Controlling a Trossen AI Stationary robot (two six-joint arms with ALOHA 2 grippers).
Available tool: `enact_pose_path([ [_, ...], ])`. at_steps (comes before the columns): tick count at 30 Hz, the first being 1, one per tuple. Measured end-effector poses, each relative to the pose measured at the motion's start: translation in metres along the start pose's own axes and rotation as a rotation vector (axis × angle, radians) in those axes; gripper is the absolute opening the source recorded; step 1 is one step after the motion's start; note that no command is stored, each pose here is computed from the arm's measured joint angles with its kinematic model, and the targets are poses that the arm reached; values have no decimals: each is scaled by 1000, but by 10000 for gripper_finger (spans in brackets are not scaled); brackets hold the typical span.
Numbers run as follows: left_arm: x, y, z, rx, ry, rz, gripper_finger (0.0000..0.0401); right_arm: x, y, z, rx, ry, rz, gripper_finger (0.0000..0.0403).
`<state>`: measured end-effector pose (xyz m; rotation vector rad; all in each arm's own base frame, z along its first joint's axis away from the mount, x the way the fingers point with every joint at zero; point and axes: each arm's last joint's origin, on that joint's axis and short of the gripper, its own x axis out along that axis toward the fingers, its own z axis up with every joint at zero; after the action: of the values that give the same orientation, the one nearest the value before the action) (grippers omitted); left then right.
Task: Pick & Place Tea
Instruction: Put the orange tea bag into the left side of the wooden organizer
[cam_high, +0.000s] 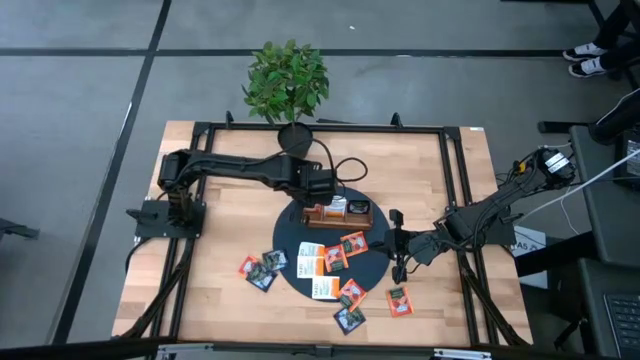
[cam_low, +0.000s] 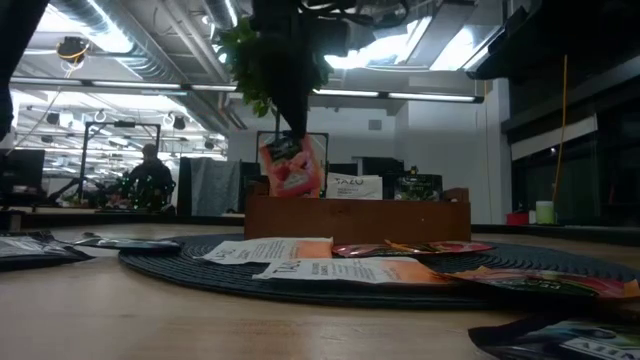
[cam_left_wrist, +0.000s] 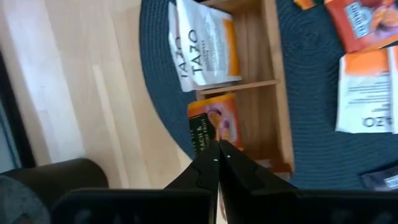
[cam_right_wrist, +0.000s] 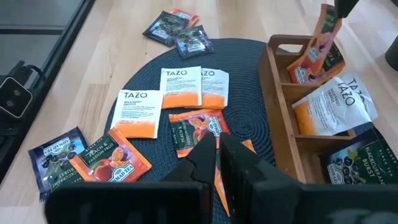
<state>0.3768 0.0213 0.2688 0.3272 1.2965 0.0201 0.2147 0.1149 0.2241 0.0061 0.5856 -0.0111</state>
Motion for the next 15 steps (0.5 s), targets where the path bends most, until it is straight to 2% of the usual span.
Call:
enact_pose_path([
  [8, 0, 1, 0, -4, -2, 6, 3, 0, 0, 0, -2, 4, -1, 26],
  [15, 20, -4, 3, 19, 57, -15, 3, 0, 0, -1, -1, 8, -2, 26],
])
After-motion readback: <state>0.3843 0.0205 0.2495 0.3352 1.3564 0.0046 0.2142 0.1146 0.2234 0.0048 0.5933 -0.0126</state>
